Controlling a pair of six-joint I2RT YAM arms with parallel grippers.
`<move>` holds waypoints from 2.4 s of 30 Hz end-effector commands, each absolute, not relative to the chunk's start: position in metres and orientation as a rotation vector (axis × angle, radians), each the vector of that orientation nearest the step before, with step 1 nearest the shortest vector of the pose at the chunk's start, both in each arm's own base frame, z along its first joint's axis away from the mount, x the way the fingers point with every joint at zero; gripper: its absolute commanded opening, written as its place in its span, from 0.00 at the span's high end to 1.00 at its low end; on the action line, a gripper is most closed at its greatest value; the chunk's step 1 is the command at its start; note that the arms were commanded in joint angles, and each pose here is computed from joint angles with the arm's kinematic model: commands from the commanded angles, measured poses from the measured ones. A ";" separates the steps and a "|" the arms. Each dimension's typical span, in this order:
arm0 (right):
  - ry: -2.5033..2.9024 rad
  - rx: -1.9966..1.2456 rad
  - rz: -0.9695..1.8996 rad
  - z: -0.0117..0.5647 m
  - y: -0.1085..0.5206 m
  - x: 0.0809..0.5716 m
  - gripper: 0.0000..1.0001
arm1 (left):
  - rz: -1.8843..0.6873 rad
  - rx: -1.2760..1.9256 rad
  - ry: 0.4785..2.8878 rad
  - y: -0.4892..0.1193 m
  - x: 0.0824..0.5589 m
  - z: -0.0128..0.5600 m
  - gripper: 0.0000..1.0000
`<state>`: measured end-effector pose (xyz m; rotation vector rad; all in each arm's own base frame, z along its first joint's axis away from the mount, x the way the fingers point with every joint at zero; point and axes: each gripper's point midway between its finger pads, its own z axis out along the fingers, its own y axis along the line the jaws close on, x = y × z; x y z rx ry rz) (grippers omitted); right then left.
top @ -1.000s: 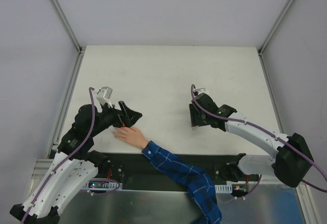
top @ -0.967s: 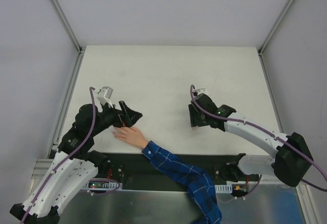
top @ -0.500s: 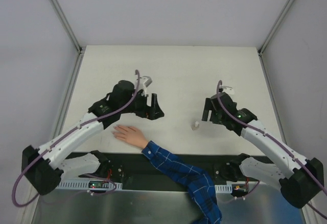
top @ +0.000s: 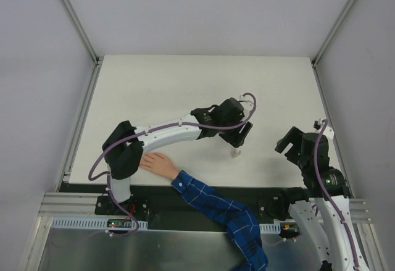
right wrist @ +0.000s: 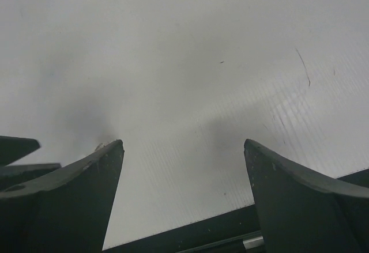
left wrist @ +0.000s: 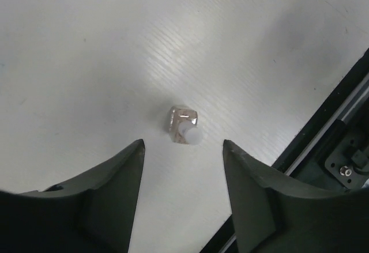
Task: Paint the nails
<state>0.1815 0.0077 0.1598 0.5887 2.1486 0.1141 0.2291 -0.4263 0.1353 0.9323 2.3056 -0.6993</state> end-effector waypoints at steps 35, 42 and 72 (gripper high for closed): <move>2.111 0.467 0.247 0.172 0.025 0.174 0.11 | -0.466 1.013 2.416 -0.453 0.220 0.072 0.64; 2.161 0.399 0.301 0.169 0.038 0.176 0.09 | -0.496 1.035 2.411 -0.456 0.215 0.076 1.00; 1.599 -1.019 1.347 0.269 0.283 0.116 0.21 | -1.454 0.961 2.129 -0.303 0.114 0.284 1.00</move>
